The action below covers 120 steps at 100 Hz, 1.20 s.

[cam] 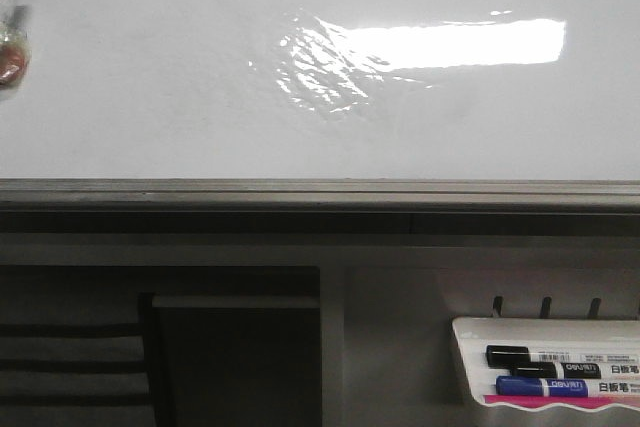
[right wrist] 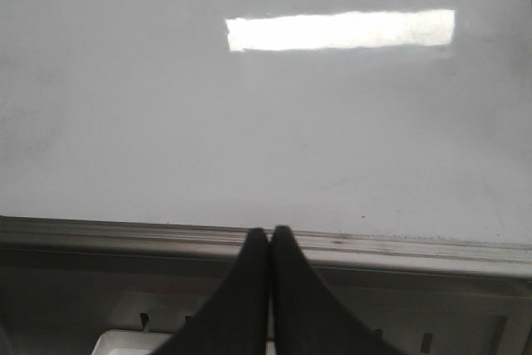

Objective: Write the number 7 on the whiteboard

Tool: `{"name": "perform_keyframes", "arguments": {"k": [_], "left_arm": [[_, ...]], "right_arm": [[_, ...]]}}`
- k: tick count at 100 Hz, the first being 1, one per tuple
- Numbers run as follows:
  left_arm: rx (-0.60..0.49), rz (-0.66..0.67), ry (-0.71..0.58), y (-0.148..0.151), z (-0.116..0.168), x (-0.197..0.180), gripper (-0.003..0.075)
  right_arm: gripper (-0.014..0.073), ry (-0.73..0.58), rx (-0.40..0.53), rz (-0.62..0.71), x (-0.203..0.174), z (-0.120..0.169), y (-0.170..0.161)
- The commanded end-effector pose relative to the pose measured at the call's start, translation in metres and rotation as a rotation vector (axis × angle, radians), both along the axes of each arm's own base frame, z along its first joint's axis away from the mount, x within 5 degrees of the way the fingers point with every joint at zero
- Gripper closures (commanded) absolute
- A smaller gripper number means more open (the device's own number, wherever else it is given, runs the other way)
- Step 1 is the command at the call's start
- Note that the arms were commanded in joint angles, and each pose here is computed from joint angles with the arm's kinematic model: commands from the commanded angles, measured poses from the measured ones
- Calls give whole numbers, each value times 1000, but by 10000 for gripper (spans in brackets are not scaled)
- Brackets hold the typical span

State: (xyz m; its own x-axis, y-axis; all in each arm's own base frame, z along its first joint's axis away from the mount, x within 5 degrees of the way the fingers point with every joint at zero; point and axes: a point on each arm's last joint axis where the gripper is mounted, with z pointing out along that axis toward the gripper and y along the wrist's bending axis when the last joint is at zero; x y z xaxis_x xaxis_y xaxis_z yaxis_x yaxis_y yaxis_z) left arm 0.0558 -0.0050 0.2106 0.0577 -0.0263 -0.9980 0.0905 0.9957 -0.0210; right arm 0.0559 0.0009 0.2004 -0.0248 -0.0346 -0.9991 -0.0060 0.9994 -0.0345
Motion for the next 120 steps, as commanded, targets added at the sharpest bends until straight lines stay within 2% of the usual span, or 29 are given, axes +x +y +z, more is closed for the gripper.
{"name": "perform_keyframes", "arguments": {"k": [1, 86, 101, 108, 114, 120], "left_arm": [[-15, 3, -75, 0, -3, -1, 741], [-15, 3, -75, 0, -3, -1, 741], [-17, 4, -90, 1, -1, -2, 741], [-39, 4, -121, 1, 3, -2, 741], [-99, 2, -145, 1, 10, -4, 741], [-131, -2, -173, 2, 21, -6, 741]], "right_arm": [[666, -70, 4, -20, 0, -2, -2], [666, -70, 0, -20, 0, -2, -2], [666, -121, 23, -27, -1, 3, -2], [666, -136, 64, -24, -2, 9, -2], [666, -143, 92, -17, -3, 18, -2], [666, -151, 93, -7, -6, 30, -1]]}}
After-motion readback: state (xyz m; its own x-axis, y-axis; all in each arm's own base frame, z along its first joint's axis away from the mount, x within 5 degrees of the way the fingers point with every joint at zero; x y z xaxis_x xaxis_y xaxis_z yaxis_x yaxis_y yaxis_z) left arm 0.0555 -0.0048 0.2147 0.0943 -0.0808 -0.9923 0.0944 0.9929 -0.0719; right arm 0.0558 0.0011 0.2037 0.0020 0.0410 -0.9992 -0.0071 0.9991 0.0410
